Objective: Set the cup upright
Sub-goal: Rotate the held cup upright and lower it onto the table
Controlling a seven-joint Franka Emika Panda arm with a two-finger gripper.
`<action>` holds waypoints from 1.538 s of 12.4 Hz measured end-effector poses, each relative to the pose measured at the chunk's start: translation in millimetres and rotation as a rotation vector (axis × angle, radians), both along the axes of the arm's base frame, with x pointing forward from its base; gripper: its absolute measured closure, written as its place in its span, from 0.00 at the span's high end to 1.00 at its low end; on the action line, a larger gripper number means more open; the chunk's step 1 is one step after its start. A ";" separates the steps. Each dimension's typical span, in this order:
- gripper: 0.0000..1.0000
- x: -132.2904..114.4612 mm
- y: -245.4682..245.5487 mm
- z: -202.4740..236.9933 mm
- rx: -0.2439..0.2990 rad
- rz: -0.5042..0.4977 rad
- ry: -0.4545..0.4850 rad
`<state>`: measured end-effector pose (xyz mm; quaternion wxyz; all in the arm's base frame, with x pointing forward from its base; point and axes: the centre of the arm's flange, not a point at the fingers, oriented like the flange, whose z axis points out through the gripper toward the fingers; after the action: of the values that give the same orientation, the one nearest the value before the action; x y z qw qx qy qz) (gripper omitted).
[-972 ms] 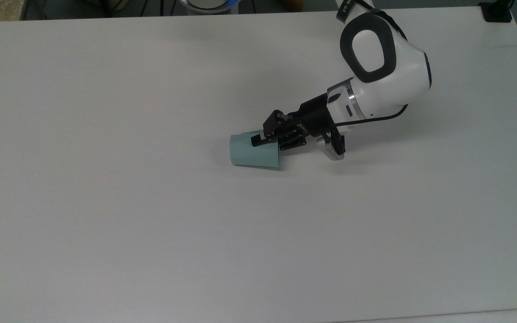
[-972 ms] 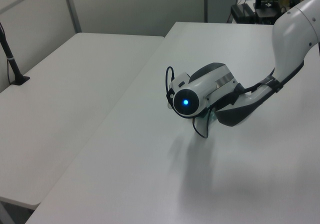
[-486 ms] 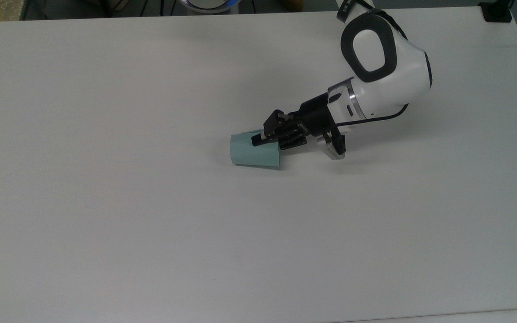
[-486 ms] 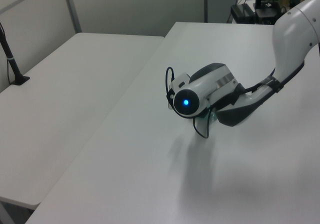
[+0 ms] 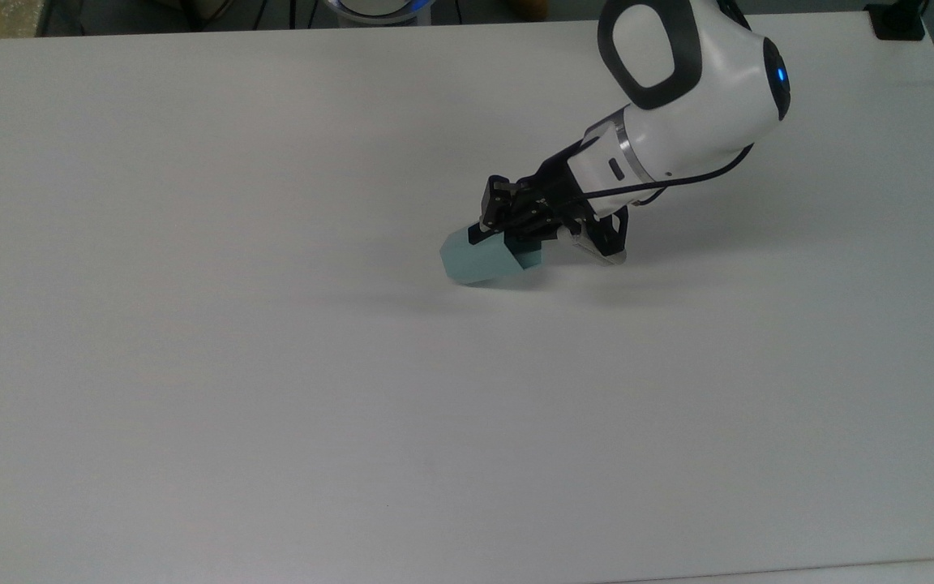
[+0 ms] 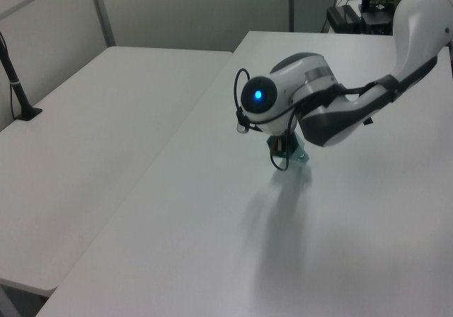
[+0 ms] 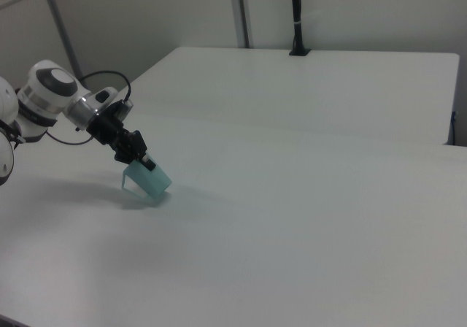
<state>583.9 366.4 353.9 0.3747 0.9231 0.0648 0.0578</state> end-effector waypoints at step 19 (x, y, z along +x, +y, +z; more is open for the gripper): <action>0.04 10.2 -293.2 79.6 0.825 -0.353 -0.140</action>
<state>594.1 73.2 433.5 -0.0167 0.9860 -0.1476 0.0763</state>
